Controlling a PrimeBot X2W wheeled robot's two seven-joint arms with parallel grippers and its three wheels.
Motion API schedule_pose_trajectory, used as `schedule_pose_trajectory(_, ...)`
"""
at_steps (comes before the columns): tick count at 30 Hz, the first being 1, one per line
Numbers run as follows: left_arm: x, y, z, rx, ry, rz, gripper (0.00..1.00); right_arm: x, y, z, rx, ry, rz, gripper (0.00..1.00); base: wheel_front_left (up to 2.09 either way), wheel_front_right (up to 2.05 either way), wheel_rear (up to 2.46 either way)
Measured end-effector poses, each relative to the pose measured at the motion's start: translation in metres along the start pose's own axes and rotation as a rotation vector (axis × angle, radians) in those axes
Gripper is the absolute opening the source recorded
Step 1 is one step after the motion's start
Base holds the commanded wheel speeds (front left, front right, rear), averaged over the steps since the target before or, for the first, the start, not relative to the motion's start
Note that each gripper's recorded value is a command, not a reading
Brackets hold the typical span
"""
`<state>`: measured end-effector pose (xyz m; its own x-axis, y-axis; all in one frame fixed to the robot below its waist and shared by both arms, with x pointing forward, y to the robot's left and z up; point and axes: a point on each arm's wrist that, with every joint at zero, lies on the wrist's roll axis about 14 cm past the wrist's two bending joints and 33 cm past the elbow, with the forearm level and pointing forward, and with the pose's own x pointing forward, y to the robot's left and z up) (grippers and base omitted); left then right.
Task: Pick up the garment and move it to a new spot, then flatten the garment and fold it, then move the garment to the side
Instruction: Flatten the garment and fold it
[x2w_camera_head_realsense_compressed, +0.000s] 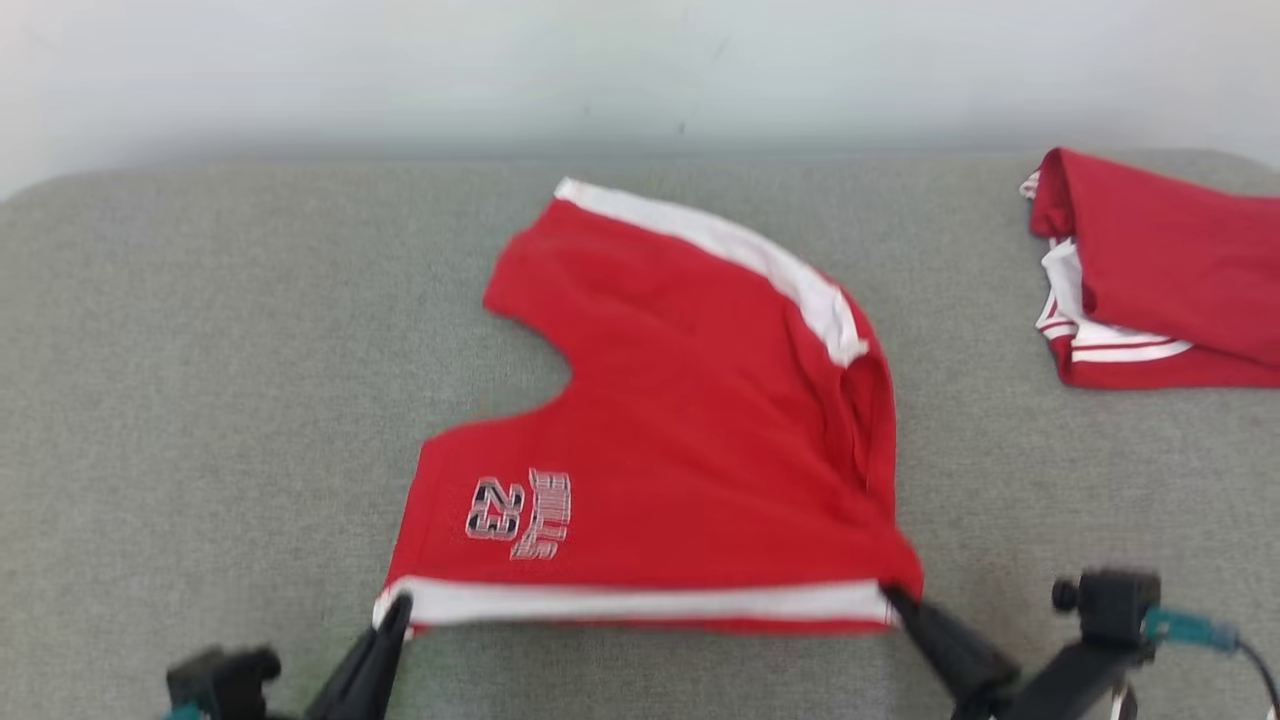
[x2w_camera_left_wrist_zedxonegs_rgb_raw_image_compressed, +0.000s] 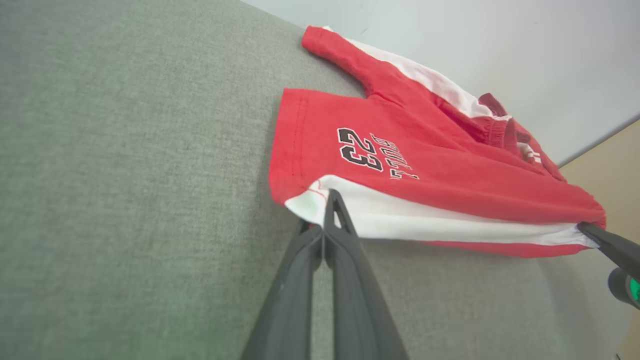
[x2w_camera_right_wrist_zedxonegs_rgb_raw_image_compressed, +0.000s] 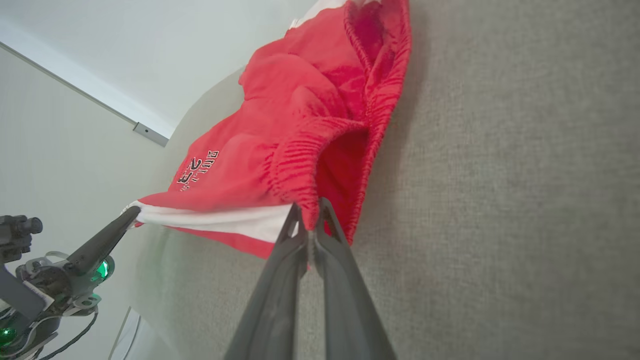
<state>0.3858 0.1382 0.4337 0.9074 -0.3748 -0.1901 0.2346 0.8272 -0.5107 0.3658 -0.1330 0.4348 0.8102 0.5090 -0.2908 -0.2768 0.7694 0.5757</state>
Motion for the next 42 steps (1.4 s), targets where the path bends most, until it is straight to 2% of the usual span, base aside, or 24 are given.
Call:
schedule_pose_trajectory(5,-0.031,0.003,-0.024,0.014,0.026,0.043,0.00,-0.029,0.007,-0.025,0.035,0.030,-0.003,0.00,0.00,0.00,0.00)
schedule_pose_trajectory(12,-0.052,0.007,-0.028,0.024,0.012,0.076,0.00,-0.050,0.013,-0.041,0.082,0.042,-0.008,0.00,0.00,0.00,0.00)
schedule_pose_trajectory(21,-0.047,-0.005,-0.009,0.077,-0.041,0.033,0.00,-0.051,0.025,-0.026,0.074,-0.032,0.025,0.00,0.00,0.00,0.00)
schedule_pose_trajectory(34,0.022,-0.060,0.072,0.365,-0.093,-0.232,0.00,-0.045,0.027,0.020,0.094,-0.222,0.024,0.00,0.00,0.00,0.00)
schedule_pose_trajectory(39,0.058,-0.072,0.096,0.476,-0.055,-0.293,0.00,-0.032,0.021,0.037,0.069,-0.275,0.008,0.00,0.00,0.00,0.00)
schedule_pose_trajectory(42,0.082,-0.073,0.105,0.506,-0.029,-0.309,0.00,-0.021,0.017,0.048,0.060,-0.312,-0.005,0.00,0.00,0.00,0.00)
